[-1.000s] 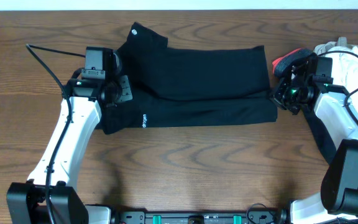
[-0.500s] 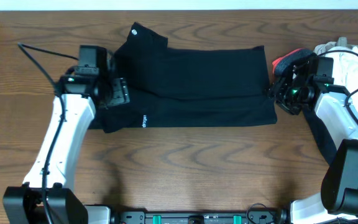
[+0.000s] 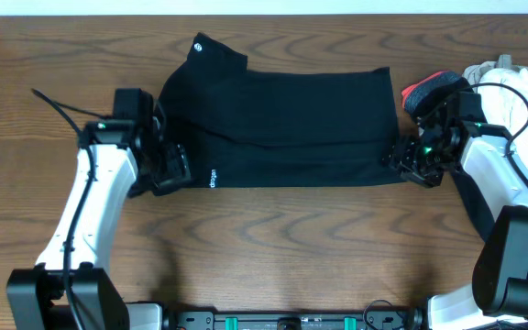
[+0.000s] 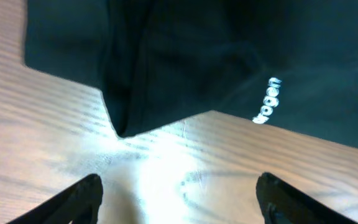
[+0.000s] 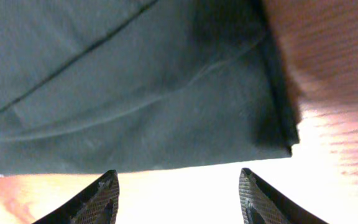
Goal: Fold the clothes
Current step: 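Press both grippers along the folded bottom edge to flatten it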
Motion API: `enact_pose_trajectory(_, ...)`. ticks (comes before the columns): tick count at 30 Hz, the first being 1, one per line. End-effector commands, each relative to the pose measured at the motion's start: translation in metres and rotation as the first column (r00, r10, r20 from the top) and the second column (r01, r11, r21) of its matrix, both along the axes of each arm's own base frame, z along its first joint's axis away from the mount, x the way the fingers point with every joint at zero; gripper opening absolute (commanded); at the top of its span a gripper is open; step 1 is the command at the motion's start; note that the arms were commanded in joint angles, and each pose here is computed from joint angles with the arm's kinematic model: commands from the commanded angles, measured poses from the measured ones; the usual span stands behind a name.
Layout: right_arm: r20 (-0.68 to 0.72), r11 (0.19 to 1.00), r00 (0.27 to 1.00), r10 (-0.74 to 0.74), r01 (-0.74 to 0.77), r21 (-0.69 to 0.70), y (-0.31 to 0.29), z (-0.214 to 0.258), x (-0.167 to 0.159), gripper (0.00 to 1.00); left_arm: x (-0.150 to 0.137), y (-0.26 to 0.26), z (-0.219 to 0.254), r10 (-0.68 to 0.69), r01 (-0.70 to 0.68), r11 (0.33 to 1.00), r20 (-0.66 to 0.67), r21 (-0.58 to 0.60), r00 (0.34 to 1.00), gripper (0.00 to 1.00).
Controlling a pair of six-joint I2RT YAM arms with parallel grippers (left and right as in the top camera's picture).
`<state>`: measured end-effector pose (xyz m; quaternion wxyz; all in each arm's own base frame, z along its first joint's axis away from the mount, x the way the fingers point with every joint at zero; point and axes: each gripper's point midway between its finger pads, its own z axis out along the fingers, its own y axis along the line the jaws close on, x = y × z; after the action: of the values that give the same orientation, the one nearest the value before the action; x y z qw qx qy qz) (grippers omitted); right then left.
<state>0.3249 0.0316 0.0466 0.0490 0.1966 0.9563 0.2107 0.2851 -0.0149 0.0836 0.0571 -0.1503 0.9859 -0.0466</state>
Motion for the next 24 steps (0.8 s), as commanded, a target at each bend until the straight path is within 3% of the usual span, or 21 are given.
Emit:
enact_pose_trajectory(1,0.022,0.998,0.998,0.055,-0.055,0.005,0.008,0.004,0.003,0.60,-0.007,0.002,-0.020,0.015,-0.014,1.000,-0.007,0.009,1.000,0.70)
enact_pose_trajectory(4,0.023,0.998,0.998,0.056,-0.056,0.005,0.009,0.004,0.003,0.60,-0.002,0.004,-0.037,0.014,-0.015,1.000,0.037,0.016,0.999,0.57)
enact_pose_trajectory(7,0.022,0.998,0.998,0.056,-0.056,0.005,0.009,0.004,0.003,0.60,0.002,0.018,-0.049,0.025,-0.032,0.995,0.074,0.096,0.997,0.47)
enact_pose_trajectory(16,0.015,0.998,0.998,0.055,-0.055,-0.003,0.007,0.003,0.001,0.59,0.012,0.036,-0.057,0.017,-0.037,0.979,0.100,0.200,0.995,0.32)
enact_pose_trajectory(19,-0.002,0.998,0.999,0.053,-0.053,-0.015,0.005,0.001,-0.002,0.60,0.015,0.036,-0.057,0.018,-0.040,0.979,0.111,0.199,0.994,0.33)
enact_pose_trajectory(22,-0.057,0.997,0.997,0.046,-0.050,-0.057,-0.002,-0.003,-0.014,0.73,0.003,0.035,-0.059,0.018,-0.030,0.980,0.063,0.197,0.998,0.59)
enact_pose_trajectory(24,-0.084,0.995,0.996,0.041,-0.049,-0.090,-0.007,-0.007,-0.020,0.78,-0.001,0.035,-0.060,0.018,-0.027,0.980,0.046,0.197,0.999,0.63)
